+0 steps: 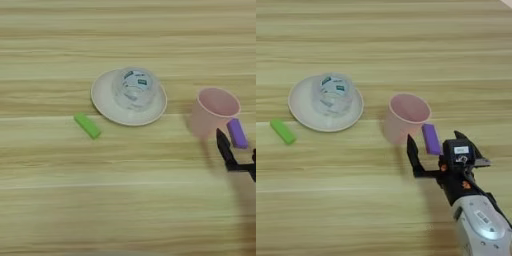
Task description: Move the objects on the table
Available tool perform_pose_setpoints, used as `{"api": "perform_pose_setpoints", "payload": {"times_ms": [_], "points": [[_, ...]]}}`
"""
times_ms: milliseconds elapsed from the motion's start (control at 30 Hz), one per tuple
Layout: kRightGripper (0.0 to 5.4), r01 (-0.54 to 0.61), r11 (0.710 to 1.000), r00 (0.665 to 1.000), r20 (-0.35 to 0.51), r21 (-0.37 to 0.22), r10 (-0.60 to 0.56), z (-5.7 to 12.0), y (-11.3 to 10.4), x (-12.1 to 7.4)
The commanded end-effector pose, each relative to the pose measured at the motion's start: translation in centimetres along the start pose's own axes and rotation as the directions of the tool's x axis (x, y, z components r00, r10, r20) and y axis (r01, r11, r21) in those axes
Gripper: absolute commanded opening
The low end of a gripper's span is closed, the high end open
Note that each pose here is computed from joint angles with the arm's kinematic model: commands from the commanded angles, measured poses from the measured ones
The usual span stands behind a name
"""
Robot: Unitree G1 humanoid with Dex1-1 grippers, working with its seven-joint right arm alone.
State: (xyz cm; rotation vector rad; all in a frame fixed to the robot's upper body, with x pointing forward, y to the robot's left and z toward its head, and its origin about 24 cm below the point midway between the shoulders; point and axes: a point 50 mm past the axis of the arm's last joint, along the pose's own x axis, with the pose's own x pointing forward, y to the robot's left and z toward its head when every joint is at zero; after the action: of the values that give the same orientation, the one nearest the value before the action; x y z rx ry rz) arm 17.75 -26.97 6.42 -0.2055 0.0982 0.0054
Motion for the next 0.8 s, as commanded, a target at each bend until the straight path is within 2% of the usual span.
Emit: {"api": "perform_pose_setpoints", "payload": {"times_ms": [33, 200, 333, 433, 500, 633, 800], "points": [[5.39, -0.056, 0.997, 0.996, 0.074, -0.047, 0.059, 1.8, 0.7, 0.0], [5.39, -0.125, 0.989, 0.99, 0.053, -0.072, 0.129, 1.5, 2.0, -0.3], [5.39, -0.195, 0.973, 0.98, 0.009, -0.123, 0.198, 1.0, 2.8, -0.9], [5.39, -0.271, 0.951, 0.962, -0.02, -0.147, 0.271, 0.6, 3.9, -1.3], [5.39, -0.342, 0.927, 0.939, -0.036, -0.153, 0.341, 0.5, 4.8, -1.8], [5.39, -0.421, 0.9, 0.907, -0.016, -0.118, 0.422, 0.9, 6.1, -2.1], [5.39, -0.477, 0.878, 0.877, 0.035, -0.034, 0.478, 1.7, 8.0, -1.0]]}}
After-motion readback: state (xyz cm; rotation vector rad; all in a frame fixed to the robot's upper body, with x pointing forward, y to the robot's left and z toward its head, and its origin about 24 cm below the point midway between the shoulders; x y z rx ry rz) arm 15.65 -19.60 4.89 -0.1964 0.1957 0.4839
